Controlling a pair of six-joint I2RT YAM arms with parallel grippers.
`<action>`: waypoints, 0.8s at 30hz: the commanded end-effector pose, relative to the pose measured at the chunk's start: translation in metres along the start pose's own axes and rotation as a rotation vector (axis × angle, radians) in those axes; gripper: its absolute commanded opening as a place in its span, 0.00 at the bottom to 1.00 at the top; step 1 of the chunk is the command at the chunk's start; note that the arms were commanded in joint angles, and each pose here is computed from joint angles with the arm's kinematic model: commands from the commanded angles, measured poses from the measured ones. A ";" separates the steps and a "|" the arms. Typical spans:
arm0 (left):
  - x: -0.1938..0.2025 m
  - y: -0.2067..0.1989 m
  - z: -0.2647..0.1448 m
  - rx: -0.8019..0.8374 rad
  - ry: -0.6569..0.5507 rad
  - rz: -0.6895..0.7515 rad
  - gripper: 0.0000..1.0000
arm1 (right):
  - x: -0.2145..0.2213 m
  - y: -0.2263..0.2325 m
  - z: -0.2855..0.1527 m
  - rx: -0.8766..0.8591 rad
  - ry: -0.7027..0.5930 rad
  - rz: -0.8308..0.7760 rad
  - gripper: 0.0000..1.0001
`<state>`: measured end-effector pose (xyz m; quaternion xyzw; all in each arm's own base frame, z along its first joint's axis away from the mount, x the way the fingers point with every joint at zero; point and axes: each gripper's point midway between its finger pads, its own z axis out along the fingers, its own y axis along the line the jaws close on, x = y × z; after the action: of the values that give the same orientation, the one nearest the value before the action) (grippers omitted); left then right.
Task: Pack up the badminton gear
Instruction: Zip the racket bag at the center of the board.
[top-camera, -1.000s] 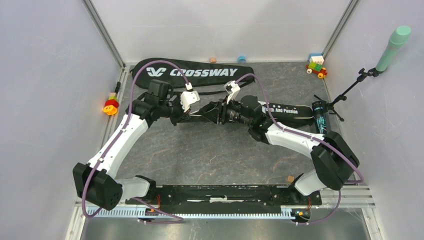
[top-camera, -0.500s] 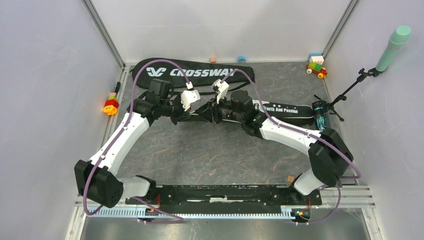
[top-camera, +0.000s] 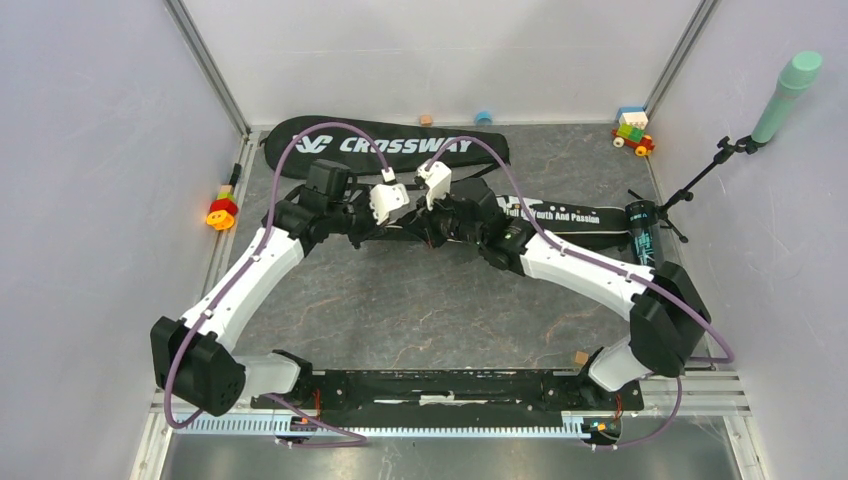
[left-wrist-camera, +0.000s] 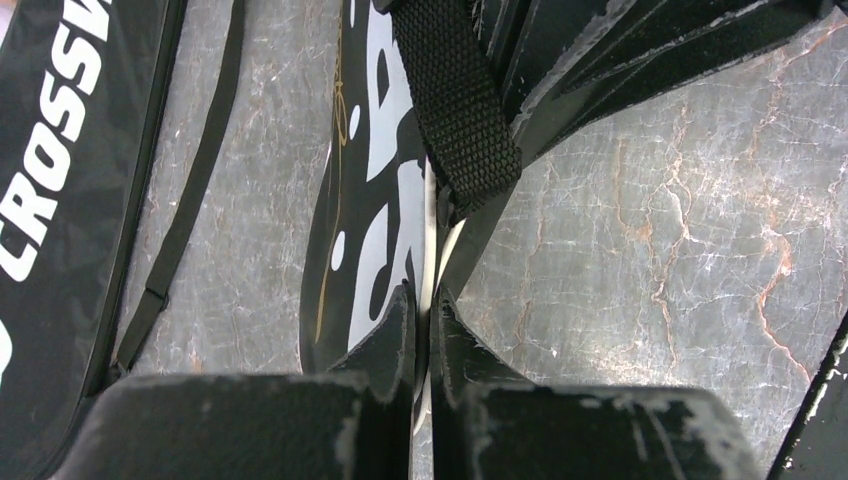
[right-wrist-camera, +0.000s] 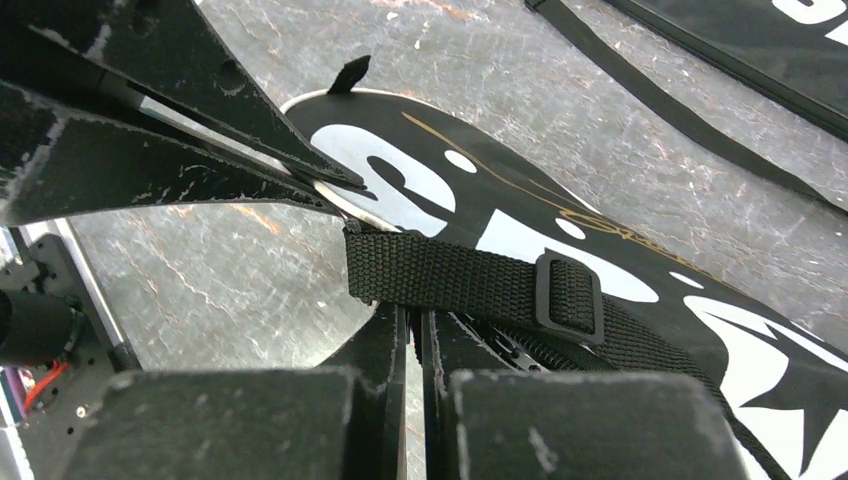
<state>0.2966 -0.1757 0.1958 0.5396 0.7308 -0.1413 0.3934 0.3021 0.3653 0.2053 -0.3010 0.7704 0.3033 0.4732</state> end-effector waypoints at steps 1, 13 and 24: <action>0.006 0.031 -0.027 -0.176 0.045 0.070 0.02 | 0.055 -0.073 -0.040 0.240 0.232 -0.118 0.00; 0.015 0.025 -0.038 -0.144 0.080 0.150 0.02 | 0.084 -0.105 -0.062 0.120 0.323 -0.292 0.00; 0.009 0.044 -0.051 -0.272 0.071 0.111 0.02 | 0.111 -0.224 -0.148 0.850 0.551 -0.154 0.00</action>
<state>0.3019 -0.1456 0.2053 0.5609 0.7165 -0.0655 0.4094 0.3463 0.2122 0.1454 -0.3263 0.8377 0.0625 0.4334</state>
